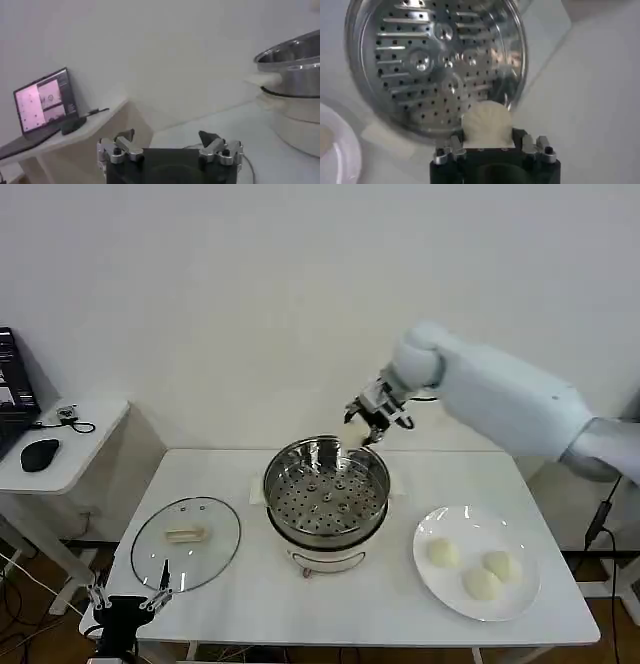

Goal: Take steamed baozi put them in steamer then cover it.

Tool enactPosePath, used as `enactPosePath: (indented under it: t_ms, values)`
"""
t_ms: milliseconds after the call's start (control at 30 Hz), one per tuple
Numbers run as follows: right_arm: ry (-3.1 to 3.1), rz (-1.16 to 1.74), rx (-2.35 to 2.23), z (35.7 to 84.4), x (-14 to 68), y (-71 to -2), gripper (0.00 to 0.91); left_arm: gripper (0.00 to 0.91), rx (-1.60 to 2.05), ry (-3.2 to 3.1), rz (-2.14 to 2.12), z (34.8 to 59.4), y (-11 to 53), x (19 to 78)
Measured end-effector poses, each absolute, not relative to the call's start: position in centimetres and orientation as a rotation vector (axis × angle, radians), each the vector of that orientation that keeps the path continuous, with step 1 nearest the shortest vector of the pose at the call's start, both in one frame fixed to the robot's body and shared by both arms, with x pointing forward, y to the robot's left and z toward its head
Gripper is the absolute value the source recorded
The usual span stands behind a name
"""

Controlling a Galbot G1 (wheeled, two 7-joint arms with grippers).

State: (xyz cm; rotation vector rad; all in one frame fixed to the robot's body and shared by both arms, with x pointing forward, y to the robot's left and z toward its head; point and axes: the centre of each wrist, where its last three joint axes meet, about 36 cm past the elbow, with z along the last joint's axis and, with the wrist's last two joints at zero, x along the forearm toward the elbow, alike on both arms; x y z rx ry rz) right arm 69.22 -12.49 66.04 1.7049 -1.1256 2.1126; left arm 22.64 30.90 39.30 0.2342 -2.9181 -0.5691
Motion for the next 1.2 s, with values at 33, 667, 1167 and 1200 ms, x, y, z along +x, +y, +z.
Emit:
enactPosePath:
  t_ms: [33,667,1167,1200]
  values:
    - [-1.103,2.129,1.716,65.6,69.2,-12.0,0.645,0.907,0.237,-2.917,-0.569,39.3,30.9,22.6]
    - [-0.865,2.34,1.845,59.2,70.6,-8.3,0.655,0.907,0.266,-2.907,-0.567,39.1,31.1,22.2]
    - [-0.798,2.386,1.869,57.4,71.6,-8.0,0.907,0.907,0.264,-2.913,-0.566,39.2,31.1,22.3]
    - [-0.798,2.386,1.867,57.5,71.6,-8.1,0.907,0.907,0.263,-2.914,-0.564,39.2,31.1,22.3]
